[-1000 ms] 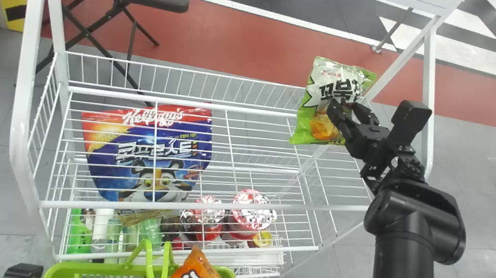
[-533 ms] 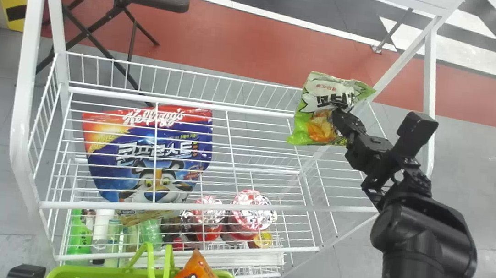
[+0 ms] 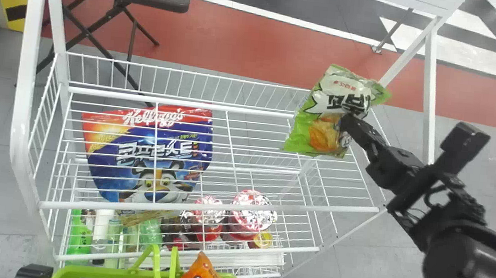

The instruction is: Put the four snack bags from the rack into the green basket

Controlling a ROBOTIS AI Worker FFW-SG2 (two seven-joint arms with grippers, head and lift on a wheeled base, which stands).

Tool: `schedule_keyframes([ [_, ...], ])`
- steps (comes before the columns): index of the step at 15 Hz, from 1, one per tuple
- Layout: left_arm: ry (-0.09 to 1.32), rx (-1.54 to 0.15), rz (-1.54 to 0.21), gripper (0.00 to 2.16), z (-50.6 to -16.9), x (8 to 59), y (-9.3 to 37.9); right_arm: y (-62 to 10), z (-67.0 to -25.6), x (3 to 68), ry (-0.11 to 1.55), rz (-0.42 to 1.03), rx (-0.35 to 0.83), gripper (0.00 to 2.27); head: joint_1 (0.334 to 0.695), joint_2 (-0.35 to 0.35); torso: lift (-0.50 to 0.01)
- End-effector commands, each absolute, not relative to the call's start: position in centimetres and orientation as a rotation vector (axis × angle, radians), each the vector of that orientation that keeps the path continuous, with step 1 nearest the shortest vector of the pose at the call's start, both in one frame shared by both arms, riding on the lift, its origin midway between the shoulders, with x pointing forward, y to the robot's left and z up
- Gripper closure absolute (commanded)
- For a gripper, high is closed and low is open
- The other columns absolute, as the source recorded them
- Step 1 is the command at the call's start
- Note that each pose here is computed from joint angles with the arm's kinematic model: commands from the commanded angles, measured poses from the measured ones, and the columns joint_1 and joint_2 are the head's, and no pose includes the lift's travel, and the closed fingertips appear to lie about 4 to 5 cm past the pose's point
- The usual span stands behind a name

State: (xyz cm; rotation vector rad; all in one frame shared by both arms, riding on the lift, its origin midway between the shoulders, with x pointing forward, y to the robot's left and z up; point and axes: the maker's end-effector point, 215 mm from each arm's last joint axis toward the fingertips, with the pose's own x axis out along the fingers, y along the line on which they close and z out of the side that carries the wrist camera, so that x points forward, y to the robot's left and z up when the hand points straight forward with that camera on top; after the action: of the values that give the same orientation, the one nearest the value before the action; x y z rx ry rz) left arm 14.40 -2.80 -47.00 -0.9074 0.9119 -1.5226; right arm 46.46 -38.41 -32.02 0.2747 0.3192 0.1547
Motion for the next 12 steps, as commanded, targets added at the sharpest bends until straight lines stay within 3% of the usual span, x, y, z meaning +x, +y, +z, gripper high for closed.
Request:
schedule_keyframes([
  [1, 0.911, -0.909, -1.521, 2.13, -47.0, 14.4, -2.8, -34.9, -32.1, 41.2, 0.460, 0.216, 0.380, 2.22, 0.695, -0.350, -0.006],
  [3, 0.911, -0.909, -1.521, 2.13, -47.0, 14.4, -2.8, -31.5, -33.5, 34.7, 0.676, 0.259, 0.512, 2.22, 0.695, -0.350, -0.006],
  [5, 0.910, -0.908, -1.522, 2.13, -47.0, 14.5, -2.8, -31.7, -29.7, 34.3, 0.588, 0.253, 0.467, 2.22, 0.695, -0.350, -0.006],
  [7, 0.911, -0.909, -1.521, 2.13, -47.0, 14.5, -2.8, -31.9, -29.0, 33.4, 0.576, 0.255, 0.463, 2.22, 0.695, -0.350, -0.006],
  [12, 0.904, -0.910, -1.524, 2.13, -46.9, 14.5, -2.7, -29.8, -35.5, 28.8, 0.765, 0.274, 0.530, 2.21, 0.695, -0.350, -0.006],
])
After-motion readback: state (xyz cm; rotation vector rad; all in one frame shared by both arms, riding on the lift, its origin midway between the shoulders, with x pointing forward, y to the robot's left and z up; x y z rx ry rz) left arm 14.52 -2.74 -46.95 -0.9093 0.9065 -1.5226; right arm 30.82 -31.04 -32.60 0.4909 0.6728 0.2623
